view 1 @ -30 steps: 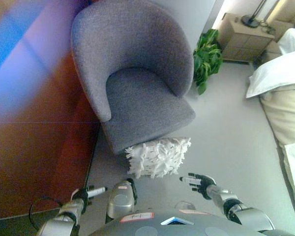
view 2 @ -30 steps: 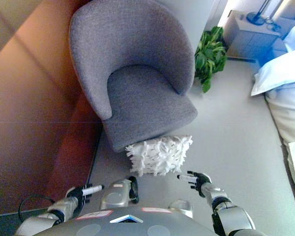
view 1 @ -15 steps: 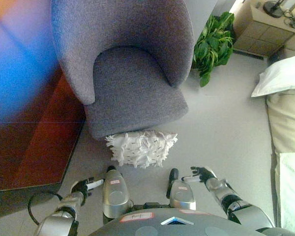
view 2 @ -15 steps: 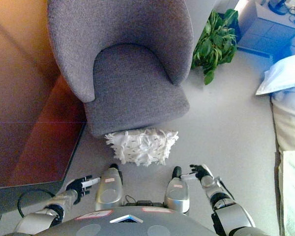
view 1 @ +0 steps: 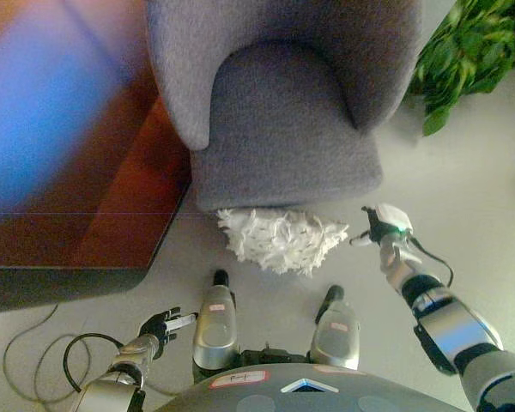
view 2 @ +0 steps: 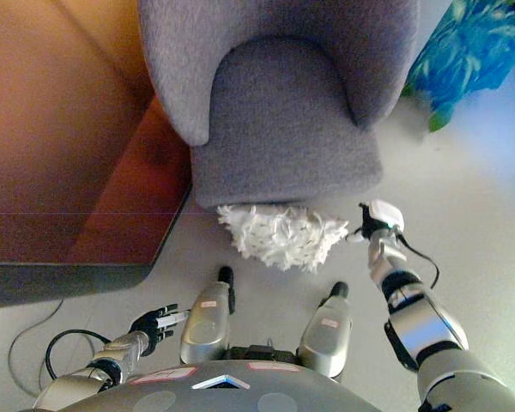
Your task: Pick up the pillow and put it on the sofa.
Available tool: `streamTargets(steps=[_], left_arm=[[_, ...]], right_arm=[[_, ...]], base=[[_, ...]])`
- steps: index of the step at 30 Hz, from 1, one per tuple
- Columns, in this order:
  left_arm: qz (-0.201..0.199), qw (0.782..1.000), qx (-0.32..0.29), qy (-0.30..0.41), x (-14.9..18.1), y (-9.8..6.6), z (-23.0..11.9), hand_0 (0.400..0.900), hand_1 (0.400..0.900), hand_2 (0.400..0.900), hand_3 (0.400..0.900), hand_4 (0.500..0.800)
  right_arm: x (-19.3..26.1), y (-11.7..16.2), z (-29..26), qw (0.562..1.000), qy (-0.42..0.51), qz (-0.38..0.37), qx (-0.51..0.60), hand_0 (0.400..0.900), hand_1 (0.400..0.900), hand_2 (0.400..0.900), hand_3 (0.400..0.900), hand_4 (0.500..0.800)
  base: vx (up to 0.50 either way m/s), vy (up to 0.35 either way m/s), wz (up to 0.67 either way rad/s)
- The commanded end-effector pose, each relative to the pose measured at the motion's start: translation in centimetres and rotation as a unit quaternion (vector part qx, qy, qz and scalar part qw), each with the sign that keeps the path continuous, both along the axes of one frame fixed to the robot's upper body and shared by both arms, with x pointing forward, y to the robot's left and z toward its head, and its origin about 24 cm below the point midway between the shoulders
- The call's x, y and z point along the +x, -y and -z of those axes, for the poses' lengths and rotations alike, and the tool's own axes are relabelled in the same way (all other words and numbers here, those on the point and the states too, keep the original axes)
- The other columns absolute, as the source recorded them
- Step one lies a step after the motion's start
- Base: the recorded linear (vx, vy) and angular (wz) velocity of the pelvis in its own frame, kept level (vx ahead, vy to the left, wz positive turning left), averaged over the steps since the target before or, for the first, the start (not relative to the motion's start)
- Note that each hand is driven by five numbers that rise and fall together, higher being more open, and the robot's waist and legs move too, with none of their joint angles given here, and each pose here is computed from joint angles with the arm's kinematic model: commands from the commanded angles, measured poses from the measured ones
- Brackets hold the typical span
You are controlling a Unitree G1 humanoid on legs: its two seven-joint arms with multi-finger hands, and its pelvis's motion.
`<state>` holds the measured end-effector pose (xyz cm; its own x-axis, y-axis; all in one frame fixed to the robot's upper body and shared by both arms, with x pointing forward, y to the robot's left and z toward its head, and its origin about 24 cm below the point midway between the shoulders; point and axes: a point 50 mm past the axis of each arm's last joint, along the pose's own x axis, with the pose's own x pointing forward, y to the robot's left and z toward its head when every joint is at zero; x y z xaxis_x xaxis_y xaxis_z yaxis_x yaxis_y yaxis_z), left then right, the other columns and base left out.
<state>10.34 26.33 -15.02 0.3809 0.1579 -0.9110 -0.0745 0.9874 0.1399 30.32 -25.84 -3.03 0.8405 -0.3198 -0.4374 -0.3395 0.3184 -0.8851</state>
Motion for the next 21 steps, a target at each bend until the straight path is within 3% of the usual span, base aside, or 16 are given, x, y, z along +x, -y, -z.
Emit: streamTargets(steps=[1, 21], left_arm=[[-0.021, 0.999, 0.032, -0.001, -1.1, -3.1, -0.9, 0.900, 0.900, 0.900, 0.900, 0.800], [-0.071, 0.996, -0.008, 0.046, -0.8, -2.6, -1.0, 0.900, 0.900, 0.900, 0.900, 0.800]], right_arm=[[3.6, 1.5, -5.4, 0.998, 0.061, 0.018, 0.004, 0.900, 0.900, 0.900, 0.900, 0.800], [8.1, 1.8, -13.9, 0.993, 0.121, 0.007, 0.002, 0.900, 0.900, 0.900, 0.900, 0.800]], base=[[-0.050, 0.063, 0.17], [-0.065, 0.058, 0.06]])
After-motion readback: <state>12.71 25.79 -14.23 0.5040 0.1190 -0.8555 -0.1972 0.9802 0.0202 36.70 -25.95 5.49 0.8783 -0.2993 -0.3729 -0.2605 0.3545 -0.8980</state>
